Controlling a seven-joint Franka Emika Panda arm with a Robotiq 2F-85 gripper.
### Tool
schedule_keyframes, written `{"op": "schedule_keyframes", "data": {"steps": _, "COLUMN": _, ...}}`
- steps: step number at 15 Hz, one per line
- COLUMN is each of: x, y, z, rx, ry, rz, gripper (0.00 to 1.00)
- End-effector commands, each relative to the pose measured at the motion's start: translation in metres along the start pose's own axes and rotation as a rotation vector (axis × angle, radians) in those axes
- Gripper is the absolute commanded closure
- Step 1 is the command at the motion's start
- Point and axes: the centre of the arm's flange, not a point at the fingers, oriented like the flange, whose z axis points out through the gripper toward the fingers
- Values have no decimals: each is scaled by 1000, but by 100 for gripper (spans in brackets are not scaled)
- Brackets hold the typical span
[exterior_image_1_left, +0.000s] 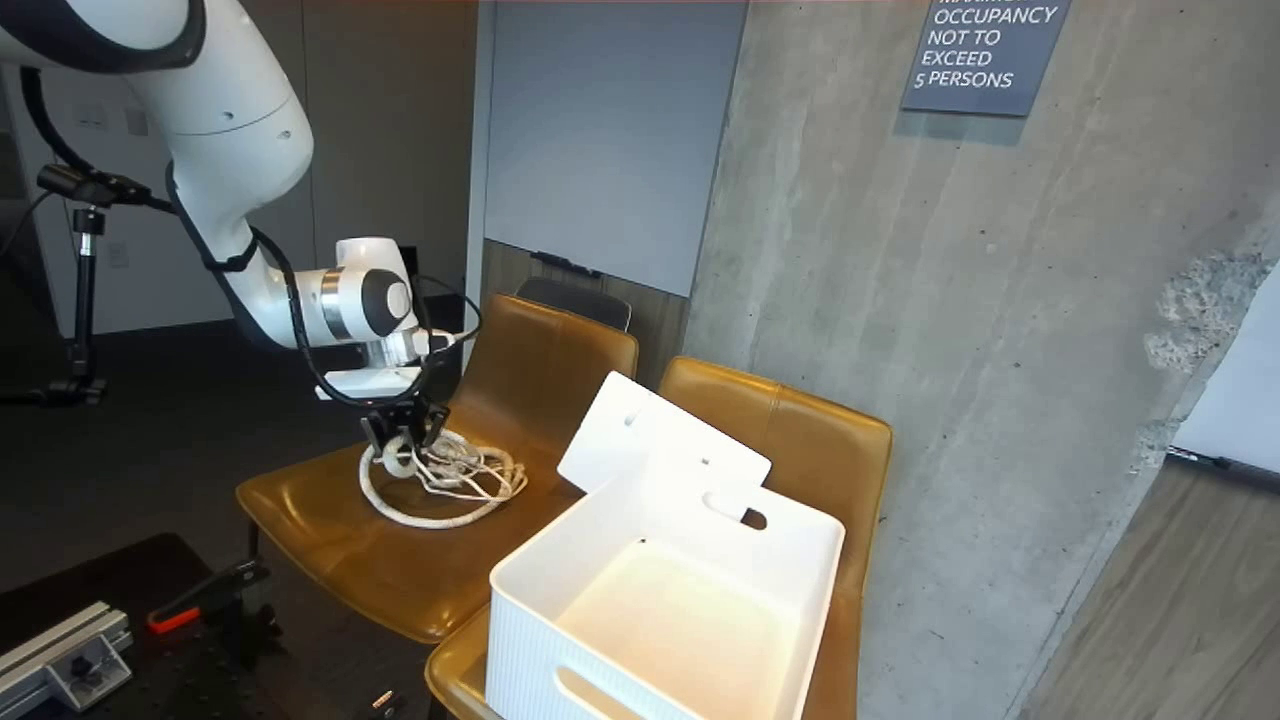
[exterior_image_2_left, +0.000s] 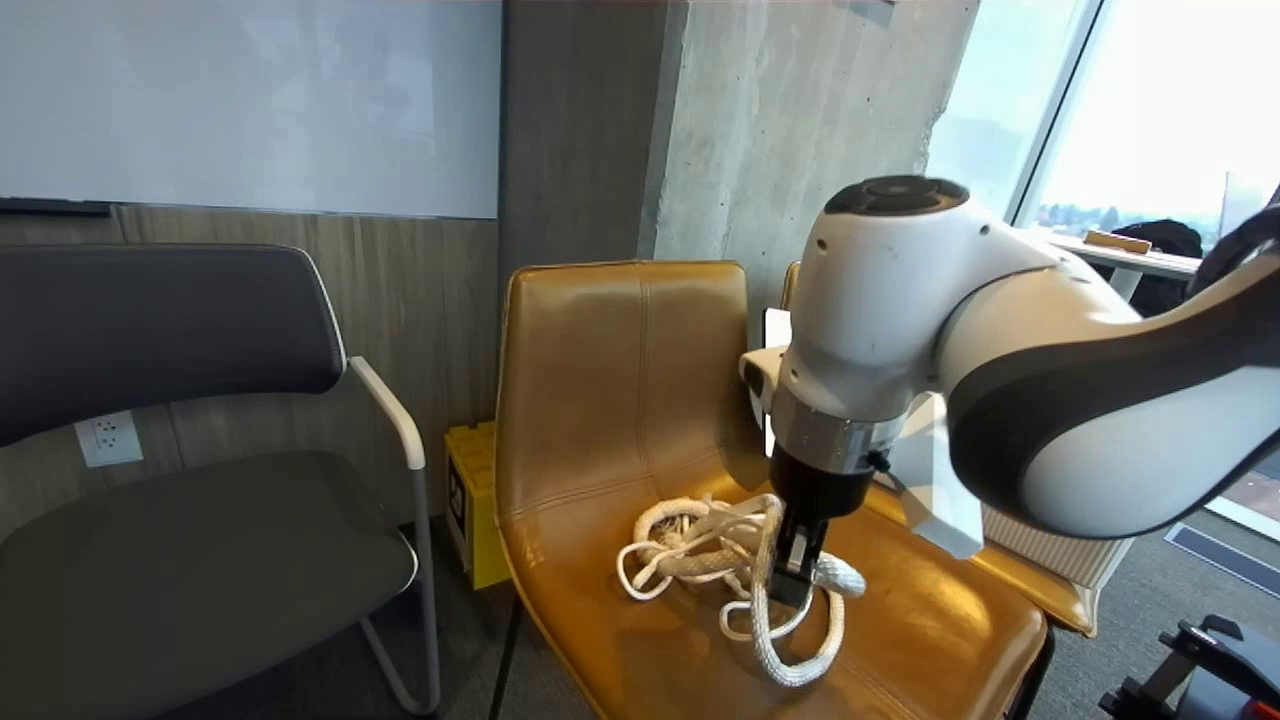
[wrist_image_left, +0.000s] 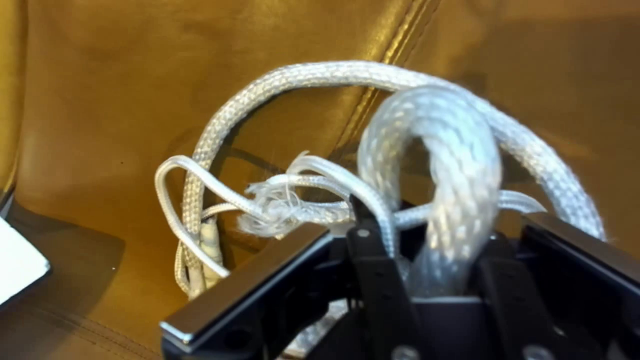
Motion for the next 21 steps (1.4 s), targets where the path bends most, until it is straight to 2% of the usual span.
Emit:
{"op": "schedule_keyframes", "data": {"steps": 1, "x": -43, "y": 25, "z": -79, "rx": -65, "ry": -26, "rz": 8, "gripper": 96}}
{"op": "schedule_keyframes", "data": {"steps": 6, "x": -77, "y": 91, "z": -169, "rx": -190, "ry": -52, "rz": 63, "gripper": 96}}
{"op": "schedule_keyframes", "data": {"steps": 13, "x": -125, "y": 235, "z": -291, "rx": -276, "ry": -77, "rz": 217, "gripper": 96}}
{"op": "schedule_keyframes", "data": {"steps": 16, "x": -142, "y": 302, "z": -325, "rx": -294, "ry": -83, "rz": 273, "gripper": 96}}
{"op": "schedule_keyframes", "data": {"steps": 21, "x": -168, "y": 375, "z": -377, "rx": -345, "ry": -66, "rz": 357, "gripper": 96}}
